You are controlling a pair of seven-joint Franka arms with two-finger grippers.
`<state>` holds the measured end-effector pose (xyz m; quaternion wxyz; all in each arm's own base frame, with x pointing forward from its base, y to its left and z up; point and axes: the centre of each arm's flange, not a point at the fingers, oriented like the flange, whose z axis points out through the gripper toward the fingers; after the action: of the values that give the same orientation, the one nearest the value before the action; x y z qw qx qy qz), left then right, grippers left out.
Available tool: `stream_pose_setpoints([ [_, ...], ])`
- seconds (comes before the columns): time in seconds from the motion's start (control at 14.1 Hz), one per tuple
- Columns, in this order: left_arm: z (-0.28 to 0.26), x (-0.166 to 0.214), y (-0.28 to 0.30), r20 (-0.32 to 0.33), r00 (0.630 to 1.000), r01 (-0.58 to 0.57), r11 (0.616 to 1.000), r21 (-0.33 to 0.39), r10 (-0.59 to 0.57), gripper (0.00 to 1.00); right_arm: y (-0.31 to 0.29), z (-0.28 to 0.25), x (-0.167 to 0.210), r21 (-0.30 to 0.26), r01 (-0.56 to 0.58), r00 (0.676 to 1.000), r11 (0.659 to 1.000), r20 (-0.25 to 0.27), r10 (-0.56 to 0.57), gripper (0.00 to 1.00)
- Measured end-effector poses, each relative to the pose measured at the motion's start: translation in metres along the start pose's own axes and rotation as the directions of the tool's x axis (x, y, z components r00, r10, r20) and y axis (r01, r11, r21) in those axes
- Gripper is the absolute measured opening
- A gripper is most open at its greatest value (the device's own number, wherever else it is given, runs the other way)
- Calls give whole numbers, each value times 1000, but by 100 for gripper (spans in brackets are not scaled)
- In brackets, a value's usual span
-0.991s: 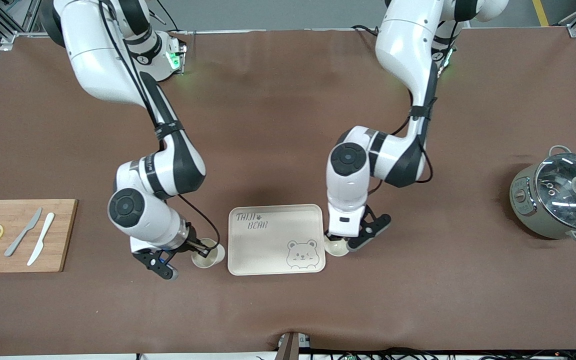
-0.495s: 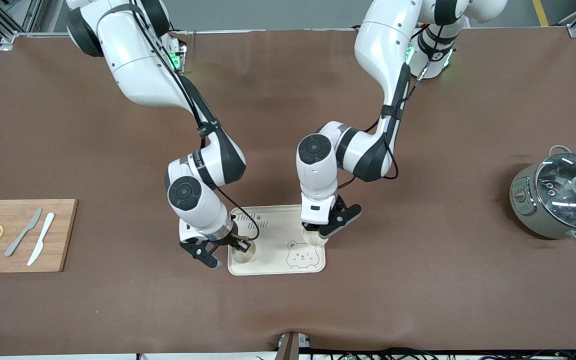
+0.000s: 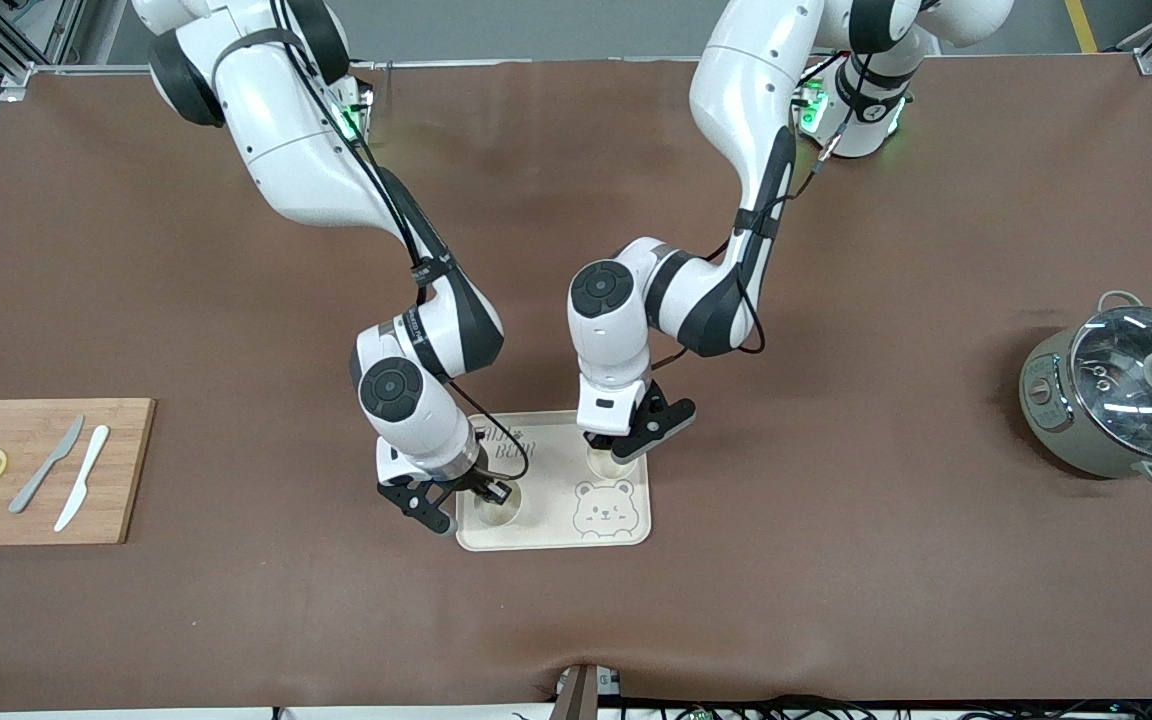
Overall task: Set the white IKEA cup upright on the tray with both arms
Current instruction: 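Lower both cups upright onto the tray and open both grippers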
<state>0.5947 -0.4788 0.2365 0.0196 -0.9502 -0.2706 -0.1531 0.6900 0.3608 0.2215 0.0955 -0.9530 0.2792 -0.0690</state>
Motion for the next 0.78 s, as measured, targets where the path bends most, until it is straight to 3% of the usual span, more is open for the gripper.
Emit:
stream_pose_setpoints([
  [0.14,7,-4,0,-1,1000,-6,1000,5,6,6,1,7,-4,0,5,1000,1000,-3,-5,4],
  [0.42,12,-7,-1,-2,1000,2,1000,11,-2,43,0,6,-4,2,1,1000,1000,-6,-1,4],
  [0.5,12,-7,0,-3,1000,4,1000,9,-4,52,0,6,-5,2,0,1000,1000,-6,0,8],
  [0.78,-3,5,4,-15,1000,22,1000,-20,-22,93,0,3,-1,8,-2,1000,1000,-15,2,50],
])
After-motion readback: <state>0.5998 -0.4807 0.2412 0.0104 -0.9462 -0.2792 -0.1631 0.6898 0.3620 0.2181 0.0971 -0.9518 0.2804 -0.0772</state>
